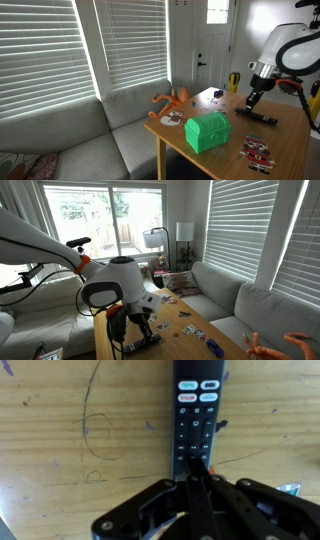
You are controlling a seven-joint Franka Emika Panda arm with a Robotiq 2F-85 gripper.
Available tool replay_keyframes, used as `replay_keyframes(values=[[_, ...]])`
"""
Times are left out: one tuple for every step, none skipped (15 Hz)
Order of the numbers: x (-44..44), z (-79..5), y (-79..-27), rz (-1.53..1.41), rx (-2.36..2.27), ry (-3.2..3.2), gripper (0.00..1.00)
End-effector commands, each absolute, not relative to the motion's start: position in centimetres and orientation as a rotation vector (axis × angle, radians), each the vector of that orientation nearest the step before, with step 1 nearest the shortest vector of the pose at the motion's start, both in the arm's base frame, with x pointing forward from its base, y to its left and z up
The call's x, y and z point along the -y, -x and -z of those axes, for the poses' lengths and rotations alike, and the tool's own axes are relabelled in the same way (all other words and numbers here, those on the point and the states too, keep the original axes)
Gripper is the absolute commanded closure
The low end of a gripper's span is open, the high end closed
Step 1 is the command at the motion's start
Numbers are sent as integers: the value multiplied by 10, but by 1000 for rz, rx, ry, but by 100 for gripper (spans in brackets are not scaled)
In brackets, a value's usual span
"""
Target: Press a top middle button on the remote controller
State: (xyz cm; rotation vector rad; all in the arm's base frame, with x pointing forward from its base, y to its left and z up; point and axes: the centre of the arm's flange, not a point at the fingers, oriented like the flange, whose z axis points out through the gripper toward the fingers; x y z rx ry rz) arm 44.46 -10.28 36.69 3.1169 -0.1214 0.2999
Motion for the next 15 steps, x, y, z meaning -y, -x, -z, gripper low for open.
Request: replay_keyframes(values=[[100, -360, -450, -308, 93, -3127, 100], [100, -360, -450, -309, 91, -3125, 100], [101, -360, -450, -309, 90, -3124, 100], [101, -360, -449, -307, 88, -3124, 100], [101, -360, -449, -303, 84, -3121, 100], [101, -359, -449, -299, 82, -3118, 100], [101, -359, -449, -298, 80, -3117, 100], [100, -359, -449, -296, 78, -3115, 100], [100, -359, -449, -295, 78, -3113, 100], [100, -359, -449, -295, 77, -3113, 100], [100, -359, -449, -295, 77, -3112, 100], [100, -359, -449, -294, 76, -3110, 100], [100, -359, -450, -291, 75, -3105, 100], [99, -358, -450, -288, 74, -3099, 100], [99, -358, -450, -286, 71, -3097, 100]])
